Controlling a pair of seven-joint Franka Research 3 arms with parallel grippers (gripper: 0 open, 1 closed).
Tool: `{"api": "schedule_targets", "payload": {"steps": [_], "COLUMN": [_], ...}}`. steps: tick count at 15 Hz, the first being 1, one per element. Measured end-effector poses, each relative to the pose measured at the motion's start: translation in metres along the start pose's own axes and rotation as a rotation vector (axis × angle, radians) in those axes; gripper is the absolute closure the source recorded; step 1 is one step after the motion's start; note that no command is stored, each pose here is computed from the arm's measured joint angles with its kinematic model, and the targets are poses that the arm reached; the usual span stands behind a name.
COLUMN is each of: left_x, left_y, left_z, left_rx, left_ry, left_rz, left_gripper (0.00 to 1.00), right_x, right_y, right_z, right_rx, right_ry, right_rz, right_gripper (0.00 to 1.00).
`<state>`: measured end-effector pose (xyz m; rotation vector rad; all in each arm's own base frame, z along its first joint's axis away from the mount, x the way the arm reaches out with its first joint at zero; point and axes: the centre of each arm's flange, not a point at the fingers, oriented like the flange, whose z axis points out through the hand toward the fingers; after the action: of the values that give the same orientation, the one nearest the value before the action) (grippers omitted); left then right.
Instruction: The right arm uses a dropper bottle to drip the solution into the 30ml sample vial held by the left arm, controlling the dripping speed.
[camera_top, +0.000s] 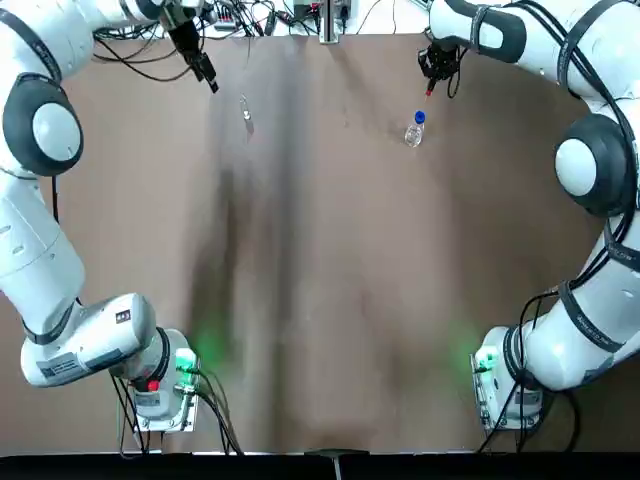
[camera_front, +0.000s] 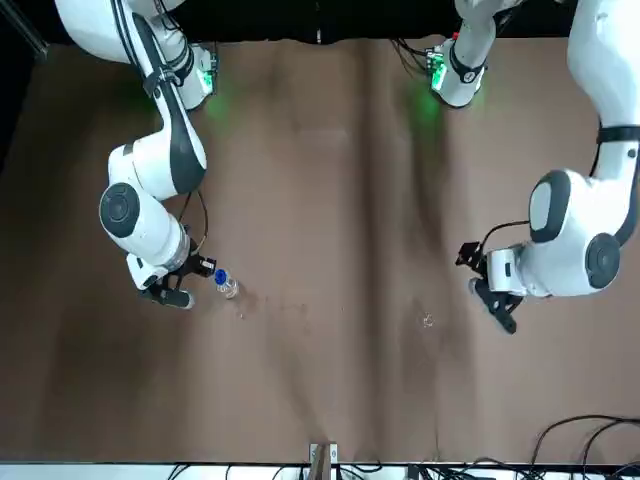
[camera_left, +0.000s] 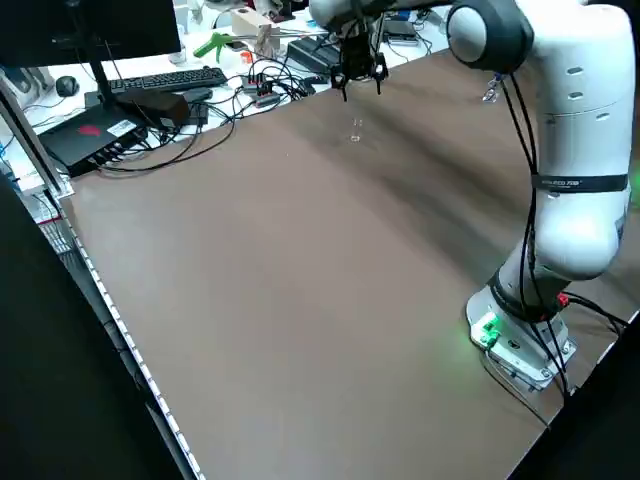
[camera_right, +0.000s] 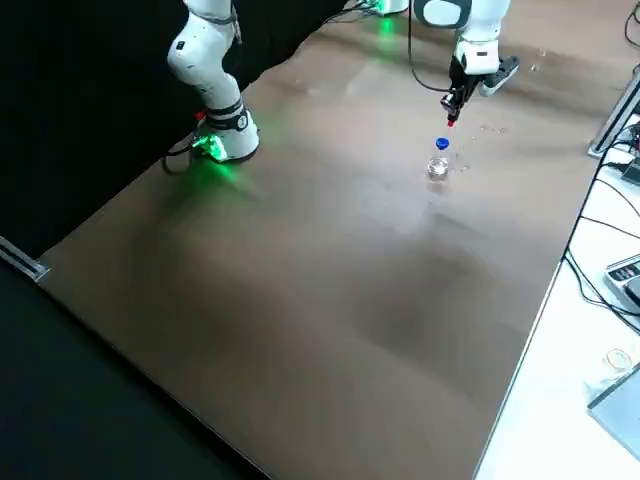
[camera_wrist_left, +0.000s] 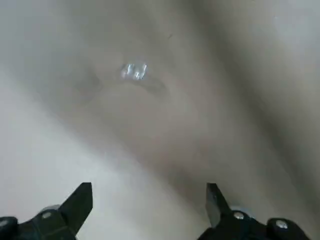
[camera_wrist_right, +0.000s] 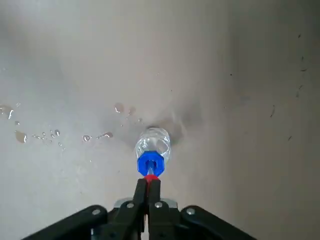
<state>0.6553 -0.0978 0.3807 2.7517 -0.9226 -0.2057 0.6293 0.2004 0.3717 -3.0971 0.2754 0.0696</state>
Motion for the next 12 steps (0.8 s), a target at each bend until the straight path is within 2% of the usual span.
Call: {"api": "schedule_targets", "payload": {"steps": [3,5,7,9,12], "left_x": [-0.021,-0.041,-0.054,-0.061,-0.064], "left_y": [0.019,0.040,0.058,0.074,0.089], "left_z": [-0.048,-0.076,-0.104,-0.127,-0.144], "left_rx": [0.096,0.126,0.162,0.203,0.325], "left_ry": [-0.053,-0.113,-0.130,-0.123,-0.124], "left_rz": [-0.140,-0.280,-0.380,-0.407,-0.401], "left_gripper": [0.00,0.00,0.00,0.00,0.00], "right_x": [-0.001,-0.003,-0.007,-0.010,-0.011], "right_y": [-0.002,-0.005,-0.011,-0.017,-0.016], "right_z": [0.000,0.000,0.000,0.000,0.000], "right_rx": [-0.001,-0.011,-0.039,-0.047,-0.056], "right_ry": [0.000,-0.003,0.004,0.006,-0.002], "right_rz": [-0.004,-0.016,-0.043,-0.056,-0.067], "right_gripper": [0.96,0.96,0.96,0.96,0.96]}}
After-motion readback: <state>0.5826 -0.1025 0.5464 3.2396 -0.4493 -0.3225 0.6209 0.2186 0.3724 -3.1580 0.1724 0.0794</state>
